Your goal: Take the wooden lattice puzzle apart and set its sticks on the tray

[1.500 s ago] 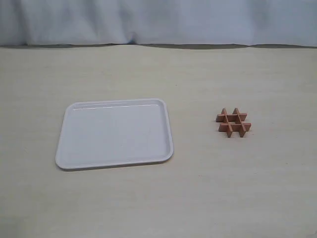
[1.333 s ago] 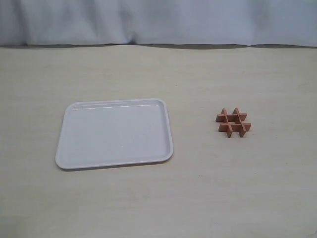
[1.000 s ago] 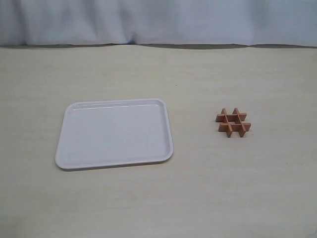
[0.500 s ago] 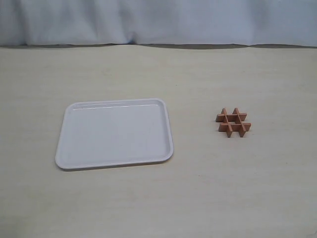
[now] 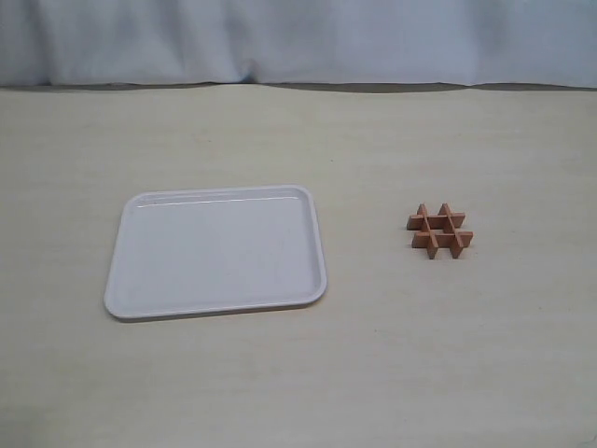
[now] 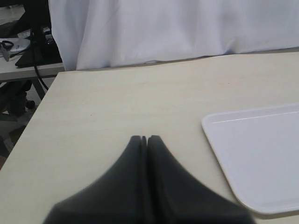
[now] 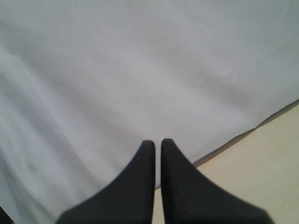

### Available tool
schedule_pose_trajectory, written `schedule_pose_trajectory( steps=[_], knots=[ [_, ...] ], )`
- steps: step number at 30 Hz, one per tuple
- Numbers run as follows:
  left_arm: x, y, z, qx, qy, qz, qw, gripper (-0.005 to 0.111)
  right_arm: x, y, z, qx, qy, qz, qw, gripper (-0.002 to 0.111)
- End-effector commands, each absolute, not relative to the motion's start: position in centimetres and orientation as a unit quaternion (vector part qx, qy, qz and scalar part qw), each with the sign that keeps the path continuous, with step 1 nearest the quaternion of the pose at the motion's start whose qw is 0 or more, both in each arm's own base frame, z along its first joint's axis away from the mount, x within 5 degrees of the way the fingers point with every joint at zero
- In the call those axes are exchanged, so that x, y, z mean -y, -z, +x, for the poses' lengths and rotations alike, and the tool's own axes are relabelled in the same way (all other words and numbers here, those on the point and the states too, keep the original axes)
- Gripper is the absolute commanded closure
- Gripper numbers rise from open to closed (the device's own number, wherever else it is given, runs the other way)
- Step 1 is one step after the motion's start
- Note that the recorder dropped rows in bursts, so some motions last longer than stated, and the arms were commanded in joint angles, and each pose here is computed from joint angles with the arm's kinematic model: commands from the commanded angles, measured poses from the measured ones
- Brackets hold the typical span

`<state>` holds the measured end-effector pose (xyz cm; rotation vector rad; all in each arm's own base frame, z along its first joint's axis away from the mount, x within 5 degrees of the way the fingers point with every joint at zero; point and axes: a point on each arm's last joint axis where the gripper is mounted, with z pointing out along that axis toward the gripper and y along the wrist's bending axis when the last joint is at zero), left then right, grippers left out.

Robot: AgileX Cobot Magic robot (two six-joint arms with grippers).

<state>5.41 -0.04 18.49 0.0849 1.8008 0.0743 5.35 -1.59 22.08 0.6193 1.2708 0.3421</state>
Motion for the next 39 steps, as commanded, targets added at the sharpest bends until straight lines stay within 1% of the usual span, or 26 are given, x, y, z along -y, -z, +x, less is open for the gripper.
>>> schedule_pose_trajectory(
  steps=[1, 3, 7, 11, 15, 16, 21, 25, 29, 31, 32, 34, 35, 39],
  knots=[
    [0.1, -18.5, 5.4, -0.780, -0.031, 0.037, 0.624, 0.107, 1.5, -23.5, 5.2, -0.573, -0.157, 0.278, 0.755, 0.104],
    [0.1, -18.5, 5.4, -0.780, -0.031, 0.037, 0.624, 0.107, 1.6, -25.4, 5.8, -0.583, -0.143, 0.269, 0.753, 0.104],
    [0.1, -18.5, 5.4, -0.780, -0.031, 0.037, 0.624, 0.107, 1.9, -26.6, 7.7, -0.630, -0.112, 0.260, 0.723, 0.104],
    [0.1, -18.5, 5.4, -0.780, -0.031, 0.037, 0.624, 0.107, 2.4, -27.9, 10.9, -0.686, -0.078, 0.242, 0.682, 0.104],
    [0.1, -18.5, 5.4, -0.780, -0.031, 0.037, 0.624, 0.107, 2.7, -28.8, 14.8, -0.752, -0.043, 0.194, 0.629, 0.104],
    [0.1, -18.5, 5.4, -0.780, -0.031, 0.037, 0.624, 0.107, 2.9, -28.6, 17.1, -0.788, -0.033, 0.167, 0.592, 0.104],
    [0.1, -18.5, 5.4, -0.780, -0.031, 0.037, 0.624, 0.107, 2.7, -27.6, 22.2, -0.860, -0.073, 0.136, 0.486, 0.104],
    [0.1, -18.5, 5.4, -0.780, -0.031, 0.037, 0.624, 0.107, 2.5, -26.1, 25.2, -0.899, -0.103, 0.112, 0.411, 0.104],
    [0.1, -18.5, 5.4, -0.780, -0.031, 0.037, 0.624, 0.107, 2.2, -24.5, 27.8, -0.932, -0.133, 0.061, 0.331, 0.104],
    [0.1, -18.5, 5.4, -0.780, -0.031, 0.037, 0.624, 0.107, 2.4, -24.1, 28.8, -0.946, -0.122, 0.027, 0.299, 0.104],
    [0.1, -18.5, 5.4, -0.780, -0.031, 0.037, 0.624, 0.107, 2.7, -23.5, 29.3, -0.956, -0.109, 0.012, 0.271, 0.104],
    [0.1, -18.5, 5.4, -0.780, -0.031, 0.037, 0.624, 0.107, 3.4, -23.1, 29.9, -0.968, -0.083, 0.028, 0.235, 0.104],
    [0.1, -18.5, 5.4, -0.780, -0.031, 0.037, 0.624, 0.107, 4.1, -22.7, 30.3, -0.976, -0.057, 0.048, 0.206, 0.104],
    [0.1, -18.5, 5.4, -0.780, -0.031, 0.037, 0.624, 0.107, 6.1, -21.4, 31.0, -0.987, 0.031, 0.085, 0.134, 0.104]
  ],
)
